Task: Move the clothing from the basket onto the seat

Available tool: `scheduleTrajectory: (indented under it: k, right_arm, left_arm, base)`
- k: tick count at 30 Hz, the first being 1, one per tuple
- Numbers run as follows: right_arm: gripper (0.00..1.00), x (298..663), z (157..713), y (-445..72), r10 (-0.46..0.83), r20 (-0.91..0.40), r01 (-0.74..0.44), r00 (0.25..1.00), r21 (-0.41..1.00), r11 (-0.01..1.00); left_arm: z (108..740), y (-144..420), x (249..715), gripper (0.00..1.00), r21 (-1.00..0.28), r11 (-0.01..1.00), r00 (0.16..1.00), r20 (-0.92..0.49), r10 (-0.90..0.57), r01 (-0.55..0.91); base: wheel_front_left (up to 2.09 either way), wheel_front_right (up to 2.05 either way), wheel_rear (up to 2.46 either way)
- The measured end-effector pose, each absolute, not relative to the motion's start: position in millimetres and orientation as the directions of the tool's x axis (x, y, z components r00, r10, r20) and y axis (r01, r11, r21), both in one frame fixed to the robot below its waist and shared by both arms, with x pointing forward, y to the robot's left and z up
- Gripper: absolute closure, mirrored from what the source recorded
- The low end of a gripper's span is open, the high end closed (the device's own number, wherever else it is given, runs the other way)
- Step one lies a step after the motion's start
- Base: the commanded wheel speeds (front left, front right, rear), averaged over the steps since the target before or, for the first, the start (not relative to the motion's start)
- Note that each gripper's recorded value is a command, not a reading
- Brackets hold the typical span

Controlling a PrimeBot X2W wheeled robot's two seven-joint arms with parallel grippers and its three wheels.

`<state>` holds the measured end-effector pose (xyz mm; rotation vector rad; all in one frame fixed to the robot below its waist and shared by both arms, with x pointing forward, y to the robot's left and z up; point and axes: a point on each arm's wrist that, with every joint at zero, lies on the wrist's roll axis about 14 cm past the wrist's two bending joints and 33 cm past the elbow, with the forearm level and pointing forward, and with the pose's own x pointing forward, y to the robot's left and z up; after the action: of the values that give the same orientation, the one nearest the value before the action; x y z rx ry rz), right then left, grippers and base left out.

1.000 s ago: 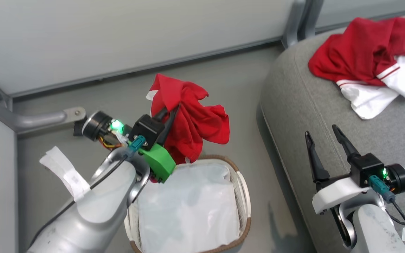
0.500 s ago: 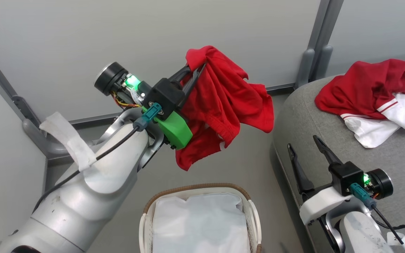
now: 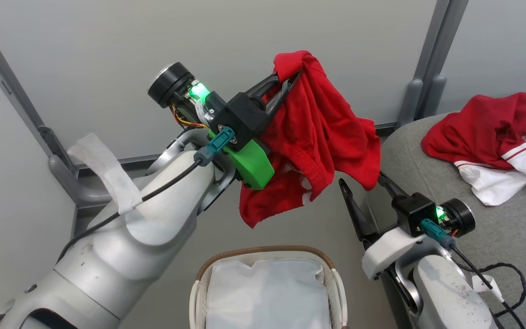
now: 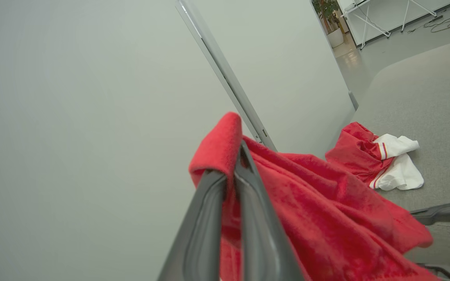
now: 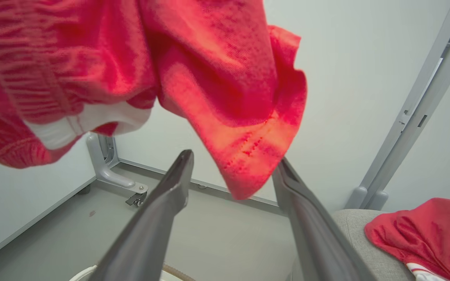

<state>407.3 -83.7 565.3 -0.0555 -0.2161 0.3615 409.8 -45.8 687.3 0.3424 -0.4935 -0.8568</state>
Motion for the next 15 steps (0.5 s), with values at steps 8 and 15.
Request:
scheduleTrajectory:
  k: [8, 15]
  right_arm:
    - [0.00, 423, 602, -63, 0.410, 0.276, -0.386, 0.870, -0.137, 0.912]
    - [1.00, 428, 619, -57, 0.422, 0.316, -0.395, 0.850, -0.148, 0.907]
  left_arm:
    - [685, -45, 403, 1.00, 0.460, 0.605, 0.544, 0.275, -0.793, 0.649]
    - [676, -41, 403, 1.00, 0.420, 0.616, 0.558, 0.268, -0.786, 0.666]
  base:
    - [0.00, 0.00, 0.00]
    - [0.00, 0.00, 0.00]
